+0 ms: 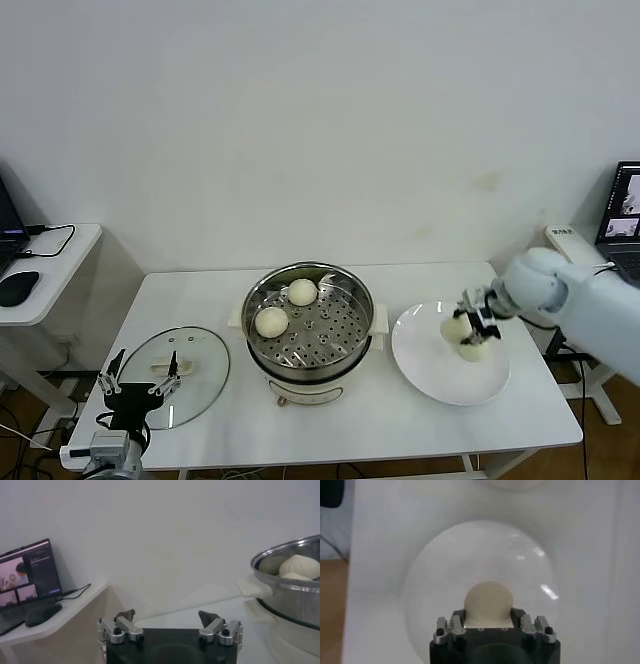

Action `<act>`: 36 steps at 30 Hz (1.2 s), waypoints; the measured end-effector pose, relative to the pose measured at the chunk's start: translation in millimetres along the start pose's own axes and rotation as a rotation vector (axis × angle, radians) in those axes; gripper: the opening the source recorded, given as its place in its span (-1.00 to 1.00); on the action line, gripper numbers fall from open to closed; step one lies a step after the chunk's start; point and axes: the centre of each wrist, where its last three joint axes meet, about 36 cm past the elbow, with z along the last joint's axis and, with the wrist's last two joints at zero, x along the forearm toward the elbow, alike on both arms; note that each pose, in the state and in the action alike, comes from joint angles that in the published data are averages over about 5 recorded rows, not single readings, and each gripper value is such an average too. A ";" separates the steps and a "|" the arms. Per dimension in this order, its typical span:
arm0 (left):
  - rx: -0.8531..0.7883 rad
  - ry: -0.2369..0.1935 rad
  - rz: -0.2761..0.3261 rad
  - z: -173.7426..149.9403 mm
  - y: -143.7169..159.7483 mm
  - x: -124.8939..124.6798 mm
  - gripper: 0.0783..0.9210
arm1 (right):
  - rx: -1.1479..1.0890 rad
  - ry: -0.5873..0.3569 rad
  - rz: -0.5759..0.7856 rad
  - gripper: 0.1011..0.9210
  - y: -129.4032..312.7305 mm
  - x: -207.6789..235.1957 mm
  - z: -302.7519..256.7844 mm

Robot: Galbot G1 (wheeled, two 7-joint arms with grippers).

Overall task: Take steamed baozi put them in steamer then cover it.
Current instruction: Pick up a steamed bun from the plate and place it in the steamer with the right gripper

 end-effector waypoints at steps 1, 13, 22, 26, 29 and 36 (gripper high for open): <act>0.000 0.000 0.000 -0.3 0.4 0.3 0.77 | 0.009 -0.009 0.014 0.14 -7.8 6.3 -6.2; -0.002 0.006 -0.020 0.8 5.9 3.0 0.77 | 0.214 -0.154 0.079 0.14 -66.9 36.7 -110.8; 0.004 0.009 -0.039 2.5 8.4 1.7 0.77 | 0.471 -0.228 0.009 0.14 -66.3 12.6 -196.2; 0.005 0.012 -0.044 3.7 8.6 1.4 0.77 | 0.598 -0.240 -0.027 0.14 -59.0 -1.0 -226.9; 0.005 0.012 -0.049 3.9 10.2 1.3 0.77 | 0.691 -0.241 -0.047 0.14 -54.4 -10.3 -244.5; 0.012 0.012 -0.060 4.0 11.9 1.3 0.77 | 0.885 -0.238 -0.091 0.14 -43.6 -32.1 -271.9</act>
